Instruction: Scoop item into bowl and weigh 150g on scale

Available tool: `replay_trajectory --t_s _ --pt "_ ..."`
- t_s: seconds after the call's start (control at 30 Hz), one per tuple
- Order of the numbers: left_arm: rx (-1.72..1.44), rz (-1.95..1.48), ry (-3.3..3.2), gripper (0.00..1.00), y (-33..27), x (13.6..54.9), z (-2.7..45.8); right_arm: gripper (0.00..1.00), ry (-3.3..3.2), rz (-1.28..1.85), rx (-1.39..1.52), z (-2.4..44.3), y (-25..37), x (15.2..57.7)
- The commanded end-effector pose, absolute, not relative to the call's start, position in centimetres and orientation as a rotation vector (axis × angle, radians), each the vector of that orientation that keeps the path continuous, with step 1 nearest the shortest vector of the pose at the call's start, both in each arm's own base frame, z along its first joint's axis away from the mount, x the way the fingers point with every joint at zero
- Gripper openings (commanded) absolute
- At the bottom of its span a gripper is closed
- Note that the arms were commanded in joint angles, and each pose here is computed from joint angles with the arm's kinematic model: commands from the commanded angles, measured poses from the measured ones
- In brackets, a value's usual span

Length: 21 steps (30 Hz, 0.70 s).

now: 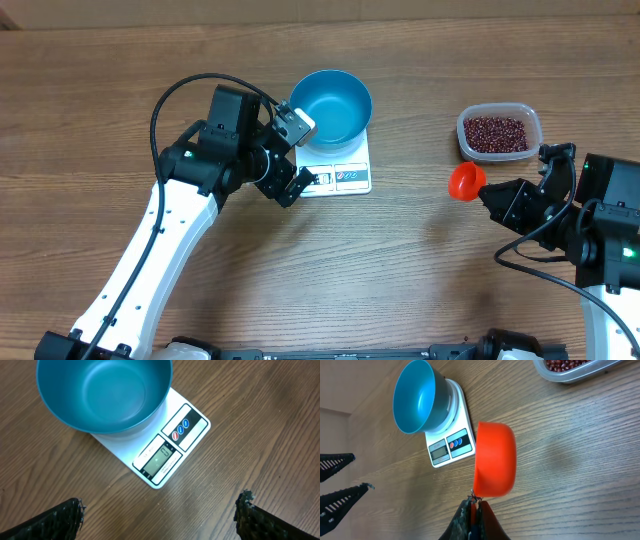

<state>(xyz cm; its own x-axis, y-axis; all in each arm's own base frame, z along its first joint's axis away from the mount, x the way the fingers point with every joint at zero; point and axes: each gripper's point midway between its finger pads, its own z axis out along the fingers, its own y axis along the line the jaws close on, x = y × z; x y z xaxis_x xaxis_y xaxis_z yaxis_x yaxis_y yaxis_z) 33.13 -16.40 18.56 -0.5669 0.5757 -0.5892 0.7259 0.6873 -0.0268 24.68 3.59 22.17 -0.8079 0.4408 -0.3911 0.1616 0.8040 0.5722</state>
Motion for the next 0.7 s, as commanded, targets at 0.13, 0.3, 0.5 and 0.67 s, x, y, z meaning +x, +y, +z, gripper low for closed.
replay_trajectory --t_s 0.13,0.3,0.5,0.67 --pt "1.001 -0.306 2.350 0.99 -16.01 33.56 18.13 0.04 2.441 0.703 0.425 23.22 3.37 25.01" --pt "0.997 -0.301 2.337 1.00 -16.06 33.83 18.31 0.04 2.441 0.703 0.426 23.22 3.37 25.02" --pt "0.998 -0.301 2.337 1.00 -16.07 33.81 18.30 0.04 2.441 0.703 0.426 23.22 3.37 25.02" --pt "0.997 -0.297 2.345 0.99 -15.96 33.72 18.21 0.04 2.440 0.703 0.425 23.22 3.37 25.02"
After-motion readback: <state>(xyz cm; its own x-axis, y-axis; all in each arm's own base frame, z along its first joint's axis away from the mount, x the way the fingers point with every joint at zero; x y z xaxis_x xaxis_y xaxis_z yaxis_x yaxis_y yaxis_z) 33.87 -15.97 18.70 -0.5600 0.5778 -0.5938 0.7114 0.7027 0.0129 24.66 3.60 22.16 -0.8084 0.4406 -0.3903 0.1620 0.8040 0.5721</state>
